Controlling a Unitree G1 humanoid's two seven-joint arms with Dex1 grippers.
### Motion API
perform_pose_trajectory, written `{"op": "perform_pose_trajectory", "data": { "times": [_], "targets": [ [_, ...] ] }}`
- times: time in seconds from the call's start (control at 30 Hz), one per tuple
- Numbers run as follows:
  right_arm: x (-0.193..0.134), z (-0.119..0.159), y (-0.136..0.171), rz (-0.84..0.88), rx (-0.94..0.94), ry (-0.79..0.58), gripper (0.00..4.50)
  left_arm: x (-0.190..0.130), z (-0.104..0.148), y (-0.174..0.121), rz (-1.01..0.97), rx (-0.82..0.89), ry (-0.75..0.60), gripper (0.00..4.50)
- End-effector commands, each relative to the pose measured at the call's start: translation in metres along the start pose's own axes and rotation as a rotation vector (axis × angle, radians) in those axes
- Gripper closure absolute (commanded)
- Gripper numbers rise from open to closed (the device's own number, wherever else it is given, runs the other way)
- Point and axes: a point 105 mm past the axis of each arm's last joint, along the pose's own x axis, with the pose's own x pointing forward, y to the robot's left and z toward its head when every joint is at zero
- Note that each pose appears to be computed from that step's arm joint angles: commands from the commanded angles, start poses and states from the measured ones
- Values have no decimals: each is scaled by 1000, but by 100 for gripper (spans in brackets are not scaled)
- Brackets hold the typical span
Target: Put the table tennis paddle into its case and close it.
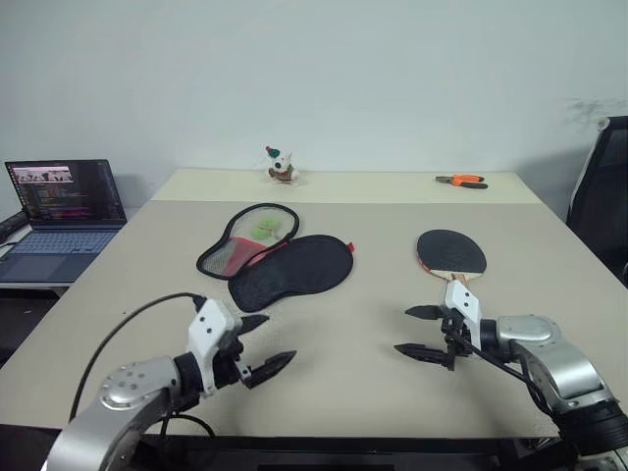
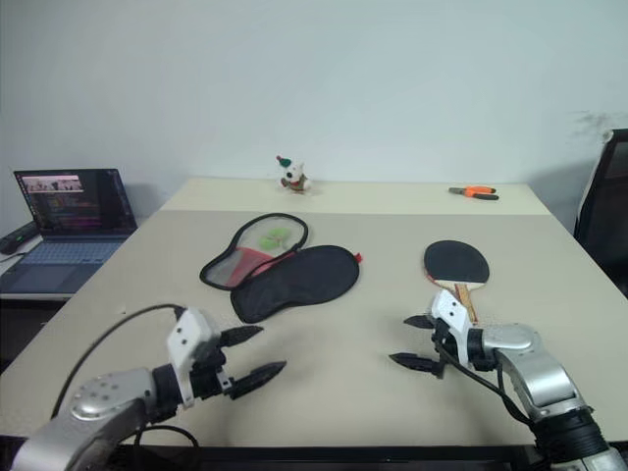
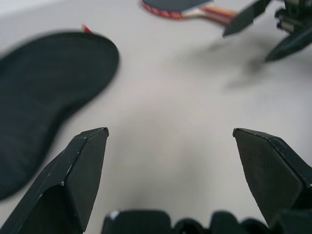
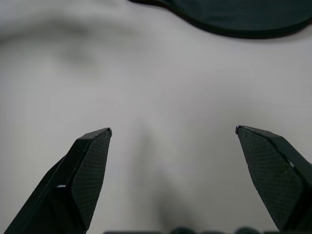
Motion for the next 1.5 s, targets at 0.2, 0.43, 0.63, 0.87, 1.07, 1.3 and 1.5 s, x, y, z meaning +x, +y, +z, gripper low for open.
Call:
{"op": "perform_pose_trajectory", "data": {
  "times": [0.2, 0.43, 0.63, 0.87, 1.07, 1.3, 1.5],
  "targets": [
    [16, 21, 16, 26, -21, -79, 0, -3, 17, 5, 70, 9, -81, 3],
    [13, 50, 15, 42, -34, -128, 0, -29, 17, 11, 88, 21, -55, 3],
    [25, 39, 22, 50, -30, -102, 0, -39, 8, 29, 152, 13, -16, 3],
    [23, 46, 7, -35, -15, -132, 0, -35, 13, 48, 143, 55, -22, 3],
    [22, 55, 3, -70, -41, -141, 0, -31, 11, 68, 157, 91, 2, 3],
    [8, 78, 11, -39, -45, -179, 0, -12, -2, 77, 89, 51, 35, 3],
    [-5, 93, 23, 17, -126, -154, 0, 4, 0, 94, 41, 72, 49, 3]
  ]
}}
